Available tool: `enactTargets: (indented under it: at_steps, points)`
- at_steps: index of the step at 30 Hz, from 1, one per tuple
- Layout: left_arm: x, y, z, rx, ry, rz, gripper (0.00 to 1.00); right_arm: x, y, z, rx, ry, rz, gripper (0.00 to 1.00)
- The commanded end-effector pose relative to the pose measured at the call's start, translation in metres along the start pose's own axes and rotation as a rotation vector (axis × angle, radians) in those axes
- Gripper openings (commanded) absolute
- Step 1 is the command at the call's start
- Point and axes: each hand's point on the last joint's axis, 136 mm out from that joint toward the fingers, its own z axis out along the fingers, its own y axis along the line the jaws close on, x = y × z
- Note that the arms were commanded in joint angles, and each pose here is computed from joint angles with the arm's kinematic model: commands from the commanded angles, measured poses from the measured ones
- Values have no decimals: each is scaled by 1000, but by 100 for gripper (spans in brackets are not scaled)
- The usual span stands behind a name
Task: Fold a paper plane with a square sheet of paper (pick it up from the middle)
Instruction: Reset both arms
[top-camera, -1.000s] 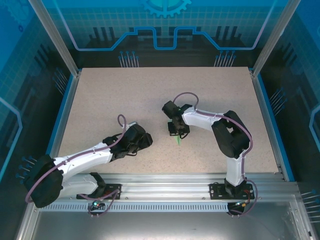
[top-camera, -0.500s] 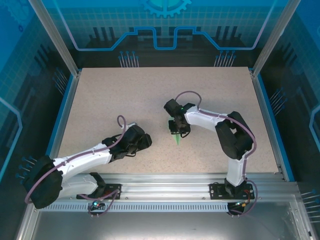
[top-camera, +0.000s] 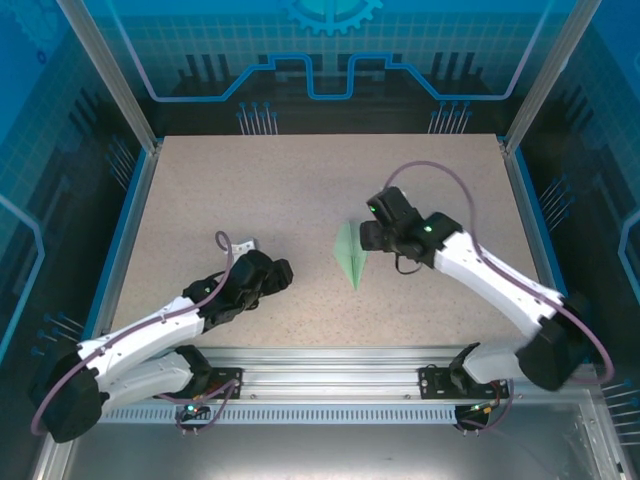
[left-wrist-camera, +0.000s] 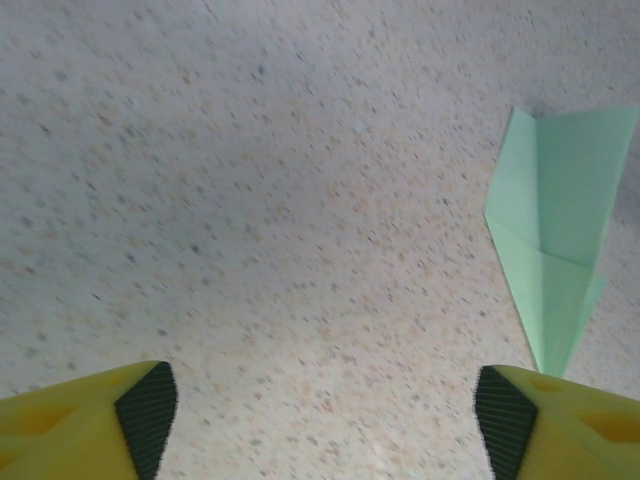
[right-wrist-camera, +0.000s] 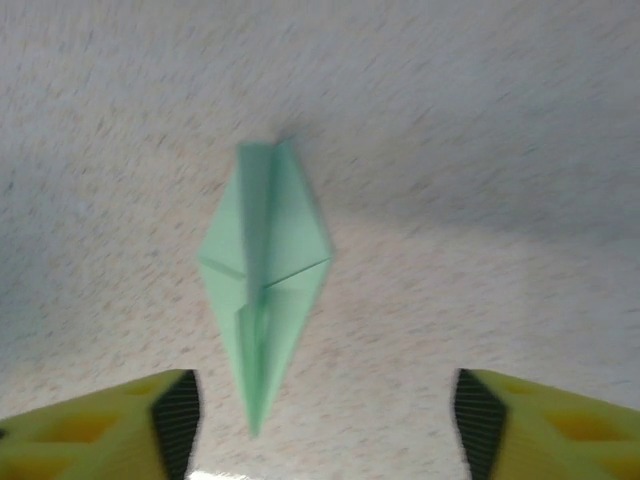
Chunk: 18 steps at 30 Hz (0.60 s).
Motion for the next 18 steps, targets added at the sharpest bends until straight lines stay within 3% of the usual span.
enactTargets:
  at_steps: [1,3,5,10,14,18]
  points:
    - [-11,27,-1,-104,-68,57,92,-10,-67,-18,226,-143,28,82]
    - [-22,32,-2,-136,-97,81,98,-11,-102,-24,319,-208,64,93]
    - [-34,39,-6,-174,-129,95,98,-5,-134,-24,396,-227,107,99]
    - [-64,55,-12,-246,-216,109,98,20,-189,12,505,-232,150,99]
    - [-88,71,-19,-342,-287,137,99,32,-202,42,436,-250,165,99]
    - [-107,85,-20,-373,-336,148,98,22,-192,62,342,-289,81,99]
